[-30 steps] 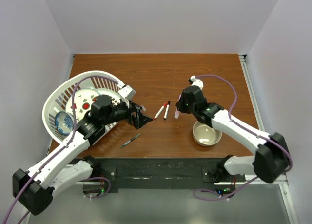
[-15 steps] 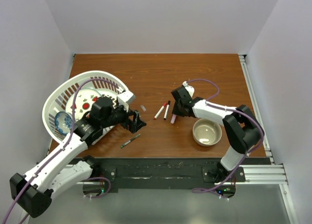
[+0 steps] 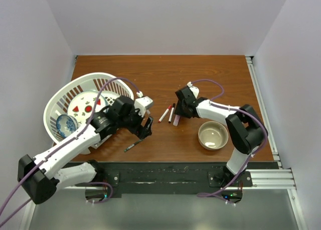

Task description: Insert the pens into the pen caps

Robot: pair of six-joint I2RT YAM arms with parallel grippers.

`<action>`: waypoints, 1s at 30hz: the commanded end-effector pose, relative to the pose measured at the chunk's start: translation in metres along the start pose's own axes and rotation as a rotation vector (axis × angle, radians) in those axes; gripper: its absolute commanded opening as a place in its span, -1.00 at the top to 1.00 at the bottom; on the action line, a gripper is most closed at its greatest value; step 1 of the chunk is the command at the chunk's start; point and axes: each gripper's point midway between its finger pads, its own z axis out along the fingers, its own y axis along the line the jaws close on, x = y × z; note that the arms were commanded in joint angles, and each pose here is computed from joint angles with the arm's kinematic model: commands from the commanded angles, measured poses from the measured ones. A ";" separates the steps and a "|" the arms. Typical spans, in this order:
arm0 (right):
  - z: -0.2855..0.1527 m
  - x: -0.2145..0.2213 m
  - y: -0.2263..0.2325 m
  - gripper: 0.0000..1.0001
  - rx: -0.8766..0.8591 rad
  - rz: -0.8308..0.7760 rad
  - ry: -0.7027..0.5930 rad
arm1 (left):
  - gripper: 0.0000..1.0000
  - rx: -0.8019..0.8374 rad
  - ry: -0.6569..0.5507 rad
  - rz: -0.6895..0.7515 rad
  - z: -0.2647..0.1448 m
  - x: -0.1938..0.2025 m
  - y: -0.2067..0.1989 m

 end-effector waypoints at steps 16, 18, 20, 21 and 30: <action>-0.176 -0.102 -0.056 0.10 -0.126 0.034 -0.448 | 0.02 -0.206 0.350 0.214 0.052 0.056 0.032; -0.191 -0.107 -0.059 0.09 -0.138 0.034 -0.480 | 0.07 -0.214 0.385 0.214 0.054 0.059 0.033; -0.199 -0.109 -0.061 0.08 -0.140 0.032 -0.497 | -0.05 -0.211 0.448 0.208 0.060 0.070 0.035; -0.206 -0.111 -0.062 0.08 -0.148 0.032 -0.509 | -0.11 -0.227 0.461 0.210 0.062 0.073 0.038; -0.238 -0.119 -0.070 0.08 -0.166 0.030 -0.584 | -0.02 -0.277 0.591 0.210 0.074 0.097 0.051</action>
